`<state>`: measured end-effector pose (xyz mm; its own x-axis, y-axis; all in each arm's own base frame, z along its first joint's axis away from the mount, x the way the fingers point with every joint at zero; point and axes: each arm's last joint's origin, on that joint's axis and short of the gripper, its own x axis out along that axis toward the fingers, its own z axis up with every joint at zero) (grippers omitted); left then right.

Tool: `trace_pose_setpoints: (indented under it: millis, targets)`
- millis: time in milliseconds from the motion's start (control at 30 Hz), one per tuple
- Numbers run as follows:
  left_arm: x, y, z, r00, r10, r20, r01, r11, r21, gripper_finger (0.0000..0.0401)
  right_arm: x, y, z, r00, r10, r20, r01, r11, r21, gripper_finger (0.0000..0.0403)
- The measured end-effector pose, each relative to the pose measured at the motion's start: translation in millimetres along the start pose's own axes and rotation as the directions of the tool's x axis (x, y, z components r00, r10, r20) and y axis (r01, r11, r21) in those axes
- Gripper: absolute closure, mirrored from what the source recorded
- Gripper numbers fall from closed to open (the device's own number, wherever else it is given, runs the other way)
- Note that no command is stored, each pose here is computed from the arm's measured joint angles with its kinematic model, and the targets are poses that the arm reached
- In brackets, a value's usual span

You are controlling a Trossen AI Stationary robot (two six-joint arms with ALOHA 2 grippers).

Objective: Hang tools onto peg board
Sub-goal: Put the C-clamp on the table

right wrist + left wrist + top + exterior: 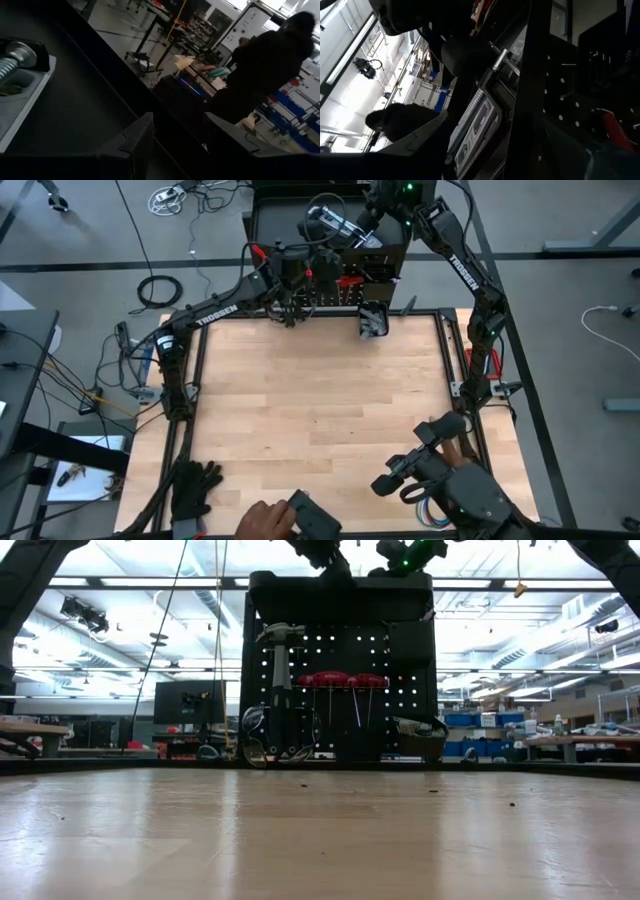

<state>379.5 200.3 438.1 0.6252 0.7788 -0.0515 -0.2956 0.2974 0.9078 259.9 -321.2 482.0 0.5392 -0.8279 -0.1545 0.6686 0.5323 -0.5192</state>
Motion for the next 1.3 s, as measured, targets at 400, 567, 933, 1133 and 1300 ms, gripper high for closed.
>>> trace_pose_setpoints:
  millis: [400, 567, 933, 1133, 1300]
  targets:
    - [0.2, 0.3, -1.2, 1.000, 0.004, -0.014, -0.004, 1.000, -0.020, 0.0119, -4.4, 1.8, 0.8, 0.997, 0.074, 0.014, -0.074, 0.996, 0.047, 0.0223]
    - [0.5, 0.3, -1.7, 1.000, 0.004, -0.018, -0.005, 1.000, -0.020, 0.0119, -10.2, 6.7, 4.9, 0.978, 0.195, 0.071, -0.200, 0.978, 0.068, 0.0223]
    - [-2.4, 0.8, -6.6, 0.996, -0.006, -0.087, 0.001, 0.999, -0.052, 0.0119, -39.6, -3.1, 20.3, 0.979, 0.173, 0.111, -0.171, 0.985, -0.024, 0.0223]
    - [-7.0, -1.3, -9.3, 0.992, -0.064, -0.110, 0.054, 0.994, -0.093, 0.0119, -73.1, -9.1, 22.3, 0.971, 0.234, 0.048, -0.220, 0.953, -0.206, 0.0226]
    - [-7.2, -3.4, -8.2, 0.992, -0.096, -0.076, 0.083, 0.984, -0.158, 0.0119, -80.8, -14.5, 21.3, 0.972, 0.231, 0.036, -0.228, 0.971, -0.079, 0.0237]
